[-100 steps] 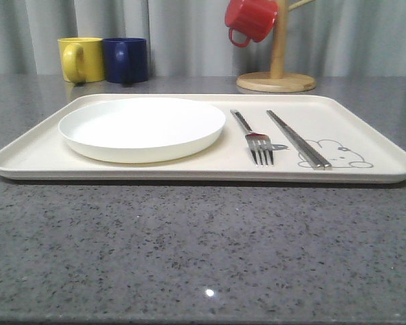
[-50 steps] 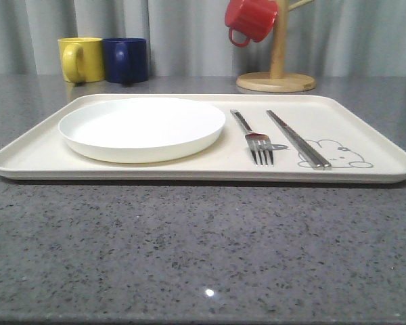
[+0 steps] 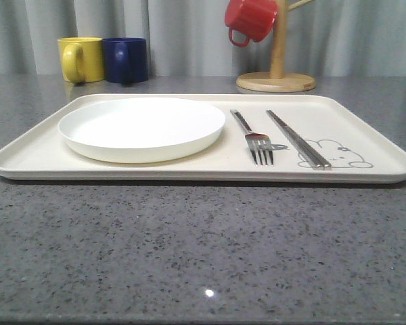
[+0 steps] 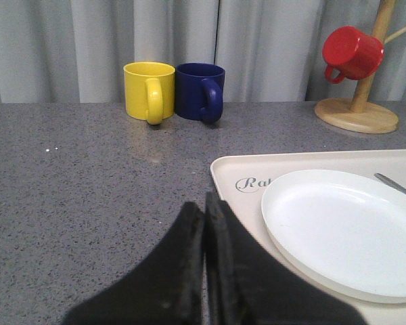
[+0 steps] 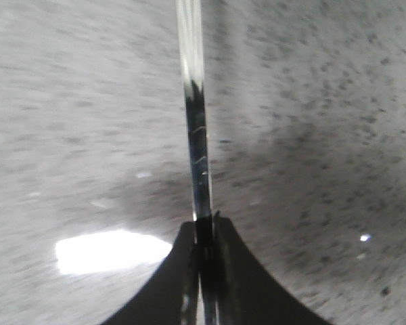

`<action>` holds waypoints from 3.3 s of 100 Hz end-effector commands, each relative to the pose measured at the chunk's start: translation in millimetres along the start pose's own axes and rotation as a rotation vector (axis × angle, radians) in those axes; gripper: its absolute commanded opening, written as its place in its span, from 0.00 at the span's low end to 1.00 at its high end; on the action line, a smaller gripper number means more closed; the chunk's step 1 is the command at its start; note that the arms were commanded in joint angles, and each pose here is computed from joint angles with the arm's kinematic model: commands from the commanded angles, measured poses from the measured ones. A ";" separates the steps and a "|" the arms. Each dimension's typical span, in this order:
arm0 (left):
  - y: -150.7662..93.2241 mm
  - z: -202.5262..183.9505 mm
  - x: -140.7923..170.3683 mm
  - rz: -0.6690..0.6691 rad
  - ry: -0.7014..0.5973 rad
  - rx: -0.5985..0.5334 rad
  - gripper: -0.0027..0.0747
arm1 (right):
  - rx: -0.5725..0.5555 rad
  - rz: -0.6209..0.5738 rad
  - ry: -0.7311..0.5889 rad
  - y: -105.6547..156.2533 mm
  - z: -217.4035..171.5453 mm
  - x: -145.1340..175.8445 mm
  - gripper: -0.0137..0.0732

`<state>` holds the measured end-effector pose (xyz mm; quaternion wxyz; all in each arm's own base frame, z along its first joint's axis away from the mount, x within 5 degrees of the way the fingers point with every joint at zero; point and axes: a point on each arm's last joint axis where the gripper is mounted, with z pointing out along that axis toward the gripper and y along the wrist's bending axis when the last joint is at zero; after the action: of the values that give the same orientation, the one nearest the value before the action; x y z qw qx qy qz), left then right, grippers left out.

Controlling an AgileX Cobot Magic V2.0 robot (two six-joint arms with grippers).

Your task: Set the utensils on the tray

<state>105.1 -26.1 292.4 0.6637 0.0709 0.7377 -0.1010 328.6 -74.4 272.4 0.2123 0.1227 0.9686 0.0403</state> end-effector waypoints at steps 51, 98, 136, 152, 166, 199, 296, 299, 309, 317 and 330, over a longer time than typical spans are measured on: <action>0.8 -1.3 -17.0 -0.007 -0.108 -0.014 0.01 | -0.241 -0.132 -0.185 140.0 -62.6 24.8 0.09; 0.8 -1.3 -17.0 -0.007 -0.108 -0.014 0.01 | -0.196 -0.155 -0.119 170.9 -22.8 32.2 0.09; 0.8 -1.3 -17.0 -0.007 -0.108 -0.014 0.01 | -0.186 -0.147 -0.074 173.1 -6.4 33.0 0.09; 0.8 -1.3 -17.0 -0.007 -0.108 -0.014 0.01 | -0.179 -0.143 -0.045 173.7 0.9 34.3 0.10; 0.8 -1.3 -17.0 -0.007 -0.108 -0.014 0.01 | -0.179 -0.143 -0.047 173.7 0.8 34.2 0.21; 0.8 -1.3 -17.0 -0.007 -0.108 -0.014 0.01 | -0.179 -0.143 -0.046 173.6 0.3 34.3 0.47; 0.8 -1.3 -17.0 -0.007 -0.108 -0.014 0.01 | -0.038 -0.103 -0.588 66.7 -142.7 43.2 0.47; 0.8 -1.3 -17.0 -0.007 -0.108 -0.014 0.01 | -0.039 -0.098 -0.611 62.9 -143.2 49.7 0.47; 0.8 -1.3 -17.0 -0.007 -0.108 -0.014 0.01 | -0.056 -0.100 -0.702 55.1 -151.8 75.1 0.47; 0.8 -1.3 -17.0 -0.007 -0.108 -0.014 0.01 | -0.079 -0.107 -0.783 50.9 -154.8 94.8 0.47; 0.8 -1.3 -17.0 -0.007 -0.108 -0.014 0.01 | -0.111 -0.119 -0.900 43.3 -154.7 128.3 0.47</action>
<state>105.1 -26.1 292.4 0.6637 0.0709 0.7377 -0.1010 177.8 -3.6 355.4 0.5402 0.0781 0.8375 0.0242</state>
